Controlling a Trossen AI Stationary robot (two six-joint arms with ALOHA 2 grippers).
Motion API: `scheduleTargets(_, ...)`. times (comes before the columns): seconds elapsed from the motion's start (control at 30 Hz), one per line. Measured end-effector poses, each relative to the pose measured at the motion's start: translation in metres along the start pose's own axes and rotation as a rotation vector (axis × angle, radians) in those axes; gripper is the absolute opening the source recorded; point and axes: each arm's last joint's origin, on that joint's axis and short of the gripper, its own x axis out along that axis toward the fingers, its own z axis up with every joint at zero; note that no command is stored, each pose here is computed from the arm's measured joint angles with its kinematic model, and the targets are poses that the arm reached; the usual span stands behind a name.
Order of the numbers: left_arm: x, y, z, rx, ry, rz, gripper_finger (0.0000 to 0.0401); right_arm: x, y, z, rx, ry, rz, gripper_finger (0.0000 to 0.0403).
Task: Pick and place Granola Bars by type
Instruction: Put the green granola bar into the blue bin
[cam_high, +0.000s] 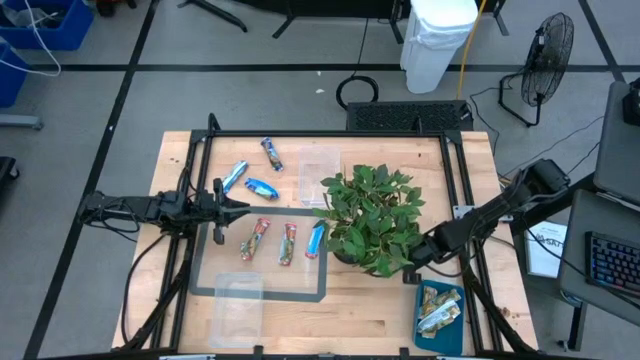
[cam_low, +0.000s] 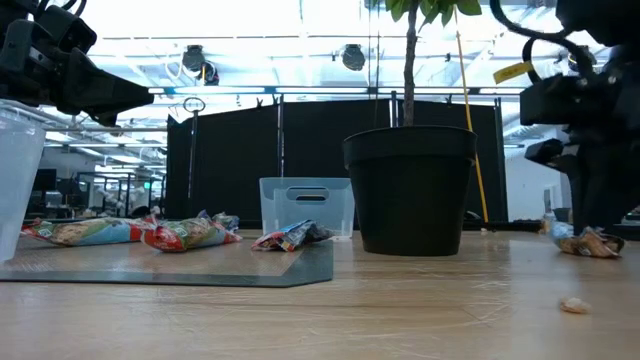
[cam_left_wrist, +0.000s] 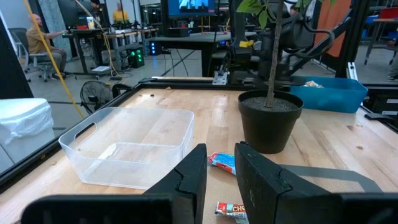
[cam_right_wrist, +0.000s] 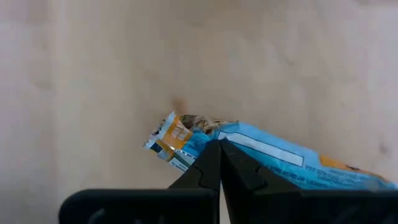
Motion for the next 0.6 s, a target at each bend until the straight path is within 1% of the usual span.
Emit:
scheduleTargets(0.1, 0.0, 0.0, 0.0, 0.0, 0.0, 0.0, 0.0088, -0.003, -0.005, -0.002, 0.018, 0.009, -0.045, 0.0)
scheduleTargets(0.17, 0.0, 0.0, 0.0, 0.0, 0.001, 0.0, 0.0088, -0.006, -0.006, -0.001, 0.021, -0.011, -0.054, 0.0)
scheduleTargets(0.3, 0.0, 0.0, 0.0, 0.0, 0.0, 0.0, 0.0088, -0.016, -0.008, 0.003, -0.008, -0.096, -0.054, 0.0)
scheduleTargets(0.4, 0.0, 0.0, 0.0, 0.0, 0.0, 0.0, 0.0088, -0.028, -0.014, 0.003, -0.007, -0.154, -0.089, 0.0)
scheduleTargets(0.5, 0.0, 0.0, 0.0, 0.0, 0.001, 0.0, 0.0088, -0.041, -0.024, 0.0, 0.046, -0.195, -0.139, 0.0)
scheduleTargets(0.6, 0.0, 0.0, 0.0, 0.0, 0.0, 0.0, 0.0088, -0.05, -0.036, -0.005, 0.128, -0.194, -0.188, 0.0)
